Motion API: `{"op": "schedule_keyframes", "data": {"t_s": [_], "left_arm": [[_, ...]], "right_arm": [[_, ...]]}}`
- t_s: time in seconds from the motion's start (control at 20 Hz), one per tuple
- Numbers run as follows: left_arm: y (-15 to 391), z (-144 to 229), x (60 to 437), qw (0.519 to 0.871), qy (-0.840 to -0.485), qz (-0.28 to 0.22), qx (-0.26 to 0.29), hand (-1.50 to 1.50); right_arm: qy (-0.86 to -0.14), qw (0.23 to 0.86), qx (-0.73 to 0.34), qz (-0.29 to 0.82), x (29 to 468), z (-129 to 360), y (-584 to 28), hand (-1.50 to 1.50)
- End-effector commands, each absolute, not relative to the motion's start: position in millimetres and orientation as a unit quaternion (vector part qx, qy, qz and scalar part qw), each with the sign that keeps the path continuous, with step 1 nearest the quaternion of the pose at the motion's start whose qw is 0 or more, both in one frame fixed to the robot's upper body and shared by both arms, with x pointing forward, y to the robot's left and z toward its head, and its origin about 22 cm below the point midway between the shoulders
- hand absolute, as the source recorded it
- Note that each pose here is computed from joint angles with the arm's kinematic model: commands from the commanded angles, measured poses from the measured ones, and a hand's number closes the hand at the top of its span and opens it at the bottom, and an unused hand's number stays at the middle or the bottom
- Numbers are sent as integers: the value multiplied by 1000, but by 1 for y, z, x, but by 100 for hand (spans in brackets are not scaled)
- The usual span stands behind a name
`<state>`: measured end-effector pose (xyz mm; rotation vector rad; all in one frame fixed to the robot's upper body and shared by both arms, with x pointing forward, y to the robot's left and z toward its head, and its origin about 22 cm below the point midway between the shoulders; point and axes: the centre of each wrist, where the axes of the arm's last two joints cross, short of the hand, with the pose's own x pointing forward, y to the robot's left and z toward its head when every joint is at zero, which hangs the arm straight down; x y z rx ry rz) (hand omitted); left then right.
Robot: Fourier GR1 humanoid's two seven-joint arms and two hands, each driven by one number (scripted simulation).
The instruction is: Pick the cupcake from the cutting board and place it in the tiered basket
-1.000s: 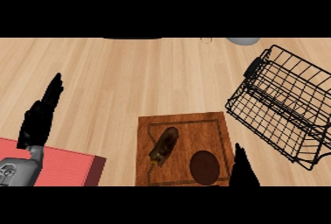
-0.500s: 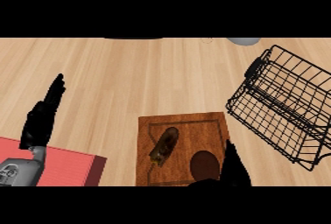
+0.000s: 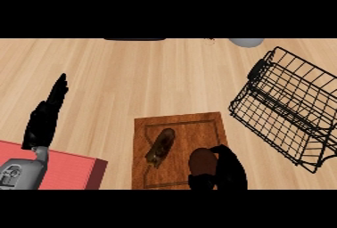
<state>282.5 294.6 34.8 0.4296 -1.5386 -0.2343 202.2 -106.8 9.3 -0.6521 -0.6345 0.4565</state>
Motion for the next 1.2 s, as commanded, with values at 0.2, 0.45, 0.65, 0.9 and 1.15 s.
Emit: {"op": "schedule_keyframes", "data": {"t_s": [0.2,0.45,0.65,0.9,1.15], "left_arm": [[310,24,271,693,-687,-101,192,0],[294,20,274,693,-685,-110,196,0],[282,46,294,681,-699,-123,177,0],[278,42,296,688,-694,-130,166,0],[279,34,288,691,-690,-119,180,0]], "right_arm": [[-255,903,-303,167,205,21,-88,150],[-299,885,-325,145,225,36,-73,150],[-351,827,-401,180,287,59,-55,150],[-435,768,-453,124,331,91,-44,150],[-516,678,-522,50,358,136,-38,150]]}}
